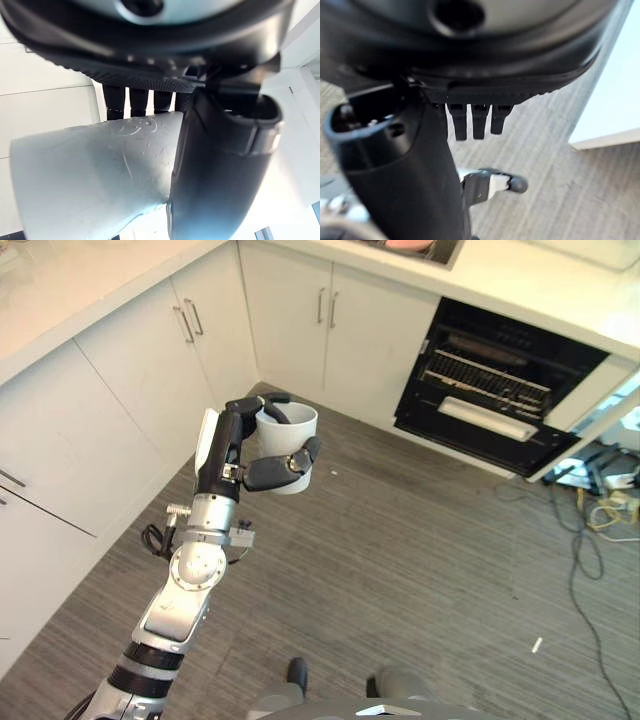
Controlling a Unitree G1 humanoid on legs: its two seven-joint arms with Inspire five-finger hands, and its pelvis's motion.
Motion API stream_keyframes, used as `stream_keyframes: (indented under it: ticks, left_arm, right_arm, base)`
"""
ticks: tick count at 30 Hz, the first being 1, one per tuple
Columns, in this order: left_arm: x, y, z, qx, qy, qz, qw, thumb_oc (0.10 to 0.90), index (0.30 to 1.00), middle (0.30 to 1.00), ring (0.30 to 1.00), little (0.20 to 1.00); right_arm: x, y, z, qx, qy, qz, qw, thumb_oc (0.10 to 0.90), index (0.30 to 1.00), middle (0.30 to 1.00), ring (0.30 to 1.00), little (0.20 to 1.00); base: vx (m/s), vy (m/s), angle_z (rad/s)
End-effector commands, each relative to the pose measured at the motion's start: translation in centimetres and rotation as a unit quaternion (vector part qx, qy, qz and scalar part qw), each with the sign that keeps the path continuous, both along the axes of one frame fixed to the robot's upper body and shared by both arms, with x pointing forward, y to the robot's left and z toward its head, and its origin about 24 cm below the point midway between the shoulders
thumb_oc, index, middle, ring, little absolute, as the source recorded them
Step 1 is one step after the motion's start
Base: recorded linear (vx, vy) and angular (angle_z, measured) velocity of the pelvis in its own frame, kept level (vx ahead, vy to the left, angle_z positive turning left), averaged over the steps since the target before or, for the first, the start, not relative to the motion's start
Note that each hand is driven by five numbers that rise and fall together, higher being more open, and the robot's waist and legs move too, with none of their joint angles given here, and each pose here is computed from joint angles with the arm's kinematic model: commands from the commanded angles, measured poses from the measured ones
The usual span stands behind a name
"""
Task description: Place the dishes in the dishwasher.
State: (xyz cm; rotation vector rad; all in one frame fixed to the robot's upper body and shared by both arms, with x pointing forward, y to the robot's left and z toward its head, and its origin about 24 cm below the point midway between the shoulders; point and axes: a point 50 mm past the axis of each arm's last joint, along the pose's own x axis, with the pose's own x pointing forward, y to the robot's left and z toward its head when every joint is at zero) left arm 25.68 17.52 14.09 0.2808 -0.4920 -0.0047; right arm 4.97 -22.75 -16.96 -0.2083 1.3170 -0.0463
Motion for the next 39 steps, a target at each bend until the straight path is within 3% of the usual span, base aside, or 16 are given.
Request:
stream_keyframes:
  ticks: [1, 7, 14, 29, 32, 37, 39]
  left_arm:
    - [-1.3, -1.4, 5.0, 0.015, -0.141, -0.055, 0.988, 0.4, 0.3, 0.3, 0.3, 0.3]
    - [-1.3, -1.5, 4.0, 0.004, -0.117, -0.066, 0.991, 0.4, 0.3, 0.3, 0.3, 0.3]
    - [-0.8, -2.3, 4.7, -0.03, -0.117, -0.104, 0.987, 0.4, 0.3, 0.3, 0.3, 0.3]
    - [-0.2, -3.0, 4.9, -0.011, -0.122, -0.098, 0.988, 0.4, 0.3, 0.3, 0.3, 0.3]
    - [0.1, -2.4, 5.4, 0.004, -0.138, -0.067, 0.988, 0.4, 0.3, 0.3, 0.3, 0.3]
    - [-0.2, -1.9, 5.1, 0.019, -0.143, -0.048, 0.988, 0.4, 0.3, 0.3, 0.3, 0.3]
    - [-0.1, -1.0, 4.8, 0.062, -0.142, -0.016, 0.988, 0.4, 0.3, 0.3, 0.3, 0.3]
  right_arm:
    - [2.1, 1.4, 0.0, 0.015, -0.025, -0.003, 1.0, 0.8, 0.9, 0.9, 0.9, 0.9]
    - [-1.1, 0.6, -0.4, 0.002, 0.031, -0.008, 1.0, 0.8, 0.9, 0.9, 0.9, 0.9]
    - [1.5, -1.6, 0.5, -0.02, -0.03, -0.074, 0.997, 0.8, 0.9, 0.9, 0.9, 0.9]
    - [3.2, -2.5, 1.3, -0.019, -0.104, -0.174, 0.979, 0.8, 0.9, 0.9, 0.9, 0.9]
    - [7.3, -2.2, 3.0, -0.024, -0.197, -0.131, 0.971, 0.8, 0.9, 0.9, 0.9, 0.9]
    - [10.8, -3.8, 7.0, -0.072, -0.322, -0.059, 0.942, 0.8, 0.9, 0.9, 0.9, 0.9]
    - [14.4, -5.3, 12.8, -0.125, -0.457, -0.009, 0.881, 0.8, 0.9, 0.9, 0.9, 0.9]
  base:
    - [0.48, -0.075, 0.64]
    - [0.34, -0.104, 0.82]
    - [0.21, -0.035, 0.15]
    - [0.24, 0.262, -1.09]
    - [0.06, 0.603, -1.13]
    - [0.2, 0.297, -0.71]
    - [0.27, 0.124, -0.25]
